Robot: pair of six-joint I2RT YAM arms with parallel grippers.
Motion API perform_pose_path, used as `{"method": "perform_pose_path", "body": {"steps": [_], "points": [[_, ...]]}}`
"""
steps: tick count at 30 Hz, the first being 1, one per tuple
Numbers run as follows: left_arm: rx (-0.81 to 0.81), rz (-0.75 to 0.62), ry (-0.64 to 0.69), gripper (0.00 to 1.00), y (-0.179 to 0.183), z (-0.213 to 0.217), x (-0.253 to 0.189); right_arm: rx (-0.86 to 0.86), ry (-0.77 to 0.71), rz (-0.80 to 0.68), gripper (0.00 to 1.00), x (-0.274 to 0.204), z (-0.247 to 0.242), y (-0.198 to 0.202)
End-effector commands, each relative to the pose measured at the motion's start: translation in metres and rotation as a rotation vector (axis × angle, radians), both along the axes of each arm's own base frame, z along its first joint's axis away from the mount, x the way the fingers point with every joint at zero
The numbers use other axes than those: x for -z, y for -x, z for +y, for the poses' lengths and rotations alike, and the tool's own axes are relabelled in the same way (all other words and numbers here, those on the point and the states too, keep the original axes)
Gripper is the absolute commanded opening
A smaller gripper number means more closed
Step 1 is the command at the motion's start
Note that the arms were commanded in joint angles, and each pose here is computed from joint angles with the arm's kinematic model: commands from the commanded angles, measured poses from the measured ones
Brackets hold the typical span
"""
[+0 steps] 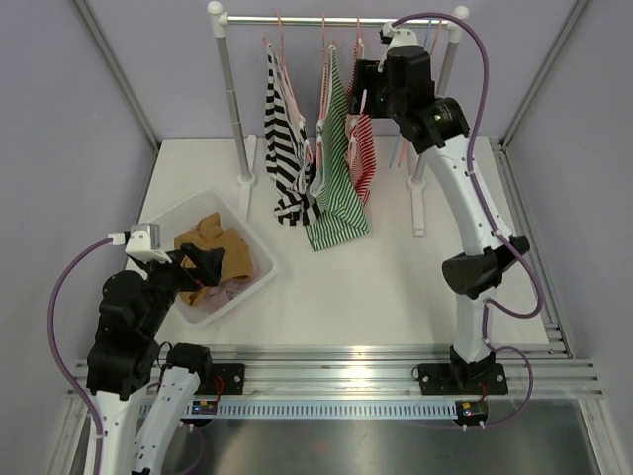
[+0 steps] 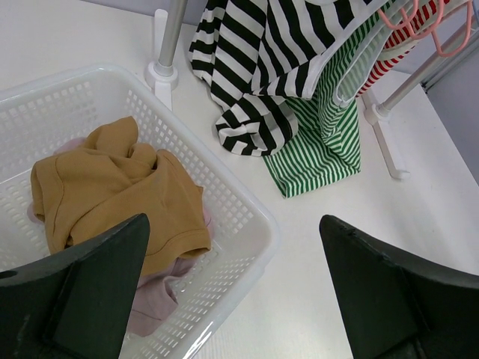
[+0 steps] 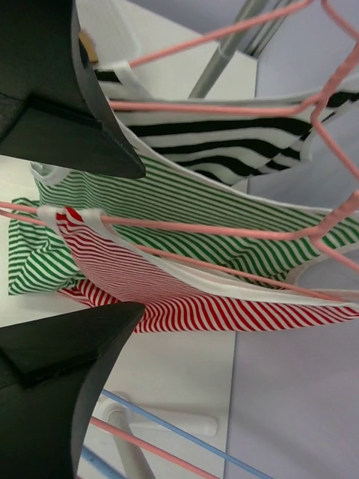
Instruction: Remove the tank top from the hanger
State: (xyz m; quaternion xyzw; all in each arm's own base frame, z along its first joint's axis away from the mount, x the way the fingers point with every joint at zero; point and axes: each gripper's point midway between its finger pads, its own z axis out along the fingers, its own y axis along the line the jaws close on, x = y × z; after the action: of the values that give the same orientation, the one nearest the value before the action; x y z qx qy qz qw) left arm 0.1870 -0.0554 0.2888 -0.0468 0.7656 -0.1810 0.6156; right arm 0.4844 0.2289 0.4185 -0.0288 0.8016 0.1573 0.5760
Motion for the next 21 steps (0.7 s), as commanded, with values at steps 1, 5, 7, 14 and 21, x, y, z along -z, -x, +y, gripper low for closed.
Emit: {"method": "perform_pose_path", "body": {"steps": [1, 5, 7, 14, 21], "points": [[-0.009, -0.038, -0.018, 0.99, -0.006, 0.002, -0.008, 0.044, 0.112, -0.018, 0.74, 0.006, -0.007, -0.012], [0.010, -0.018, -0.021, 0.99, -0.010, -0.002, -0.005, 0.095, 0.145, -0.032, 0.58, 0.013, -0.012, -0.026], [0.026, -0.007, -0.023, 0.99, -0.012, -0.005, -0.003, 0.125, 0.160, -0.046, 0.53, 0.012, -0.018, -0.030], [0.071, 0.003, -0.021, 0.99, -0.013, -0.013, 0.000, 0.124, 0.170, -0.066, 0.36, 0.009, -0.017, -0.033], [0.083, -0.001, -0.022, 0.99, -0.013, -0.015, -0.001, 0.119, 0.188, -0.060, 0.14, 0.016, -0.017, -0.038]]}}
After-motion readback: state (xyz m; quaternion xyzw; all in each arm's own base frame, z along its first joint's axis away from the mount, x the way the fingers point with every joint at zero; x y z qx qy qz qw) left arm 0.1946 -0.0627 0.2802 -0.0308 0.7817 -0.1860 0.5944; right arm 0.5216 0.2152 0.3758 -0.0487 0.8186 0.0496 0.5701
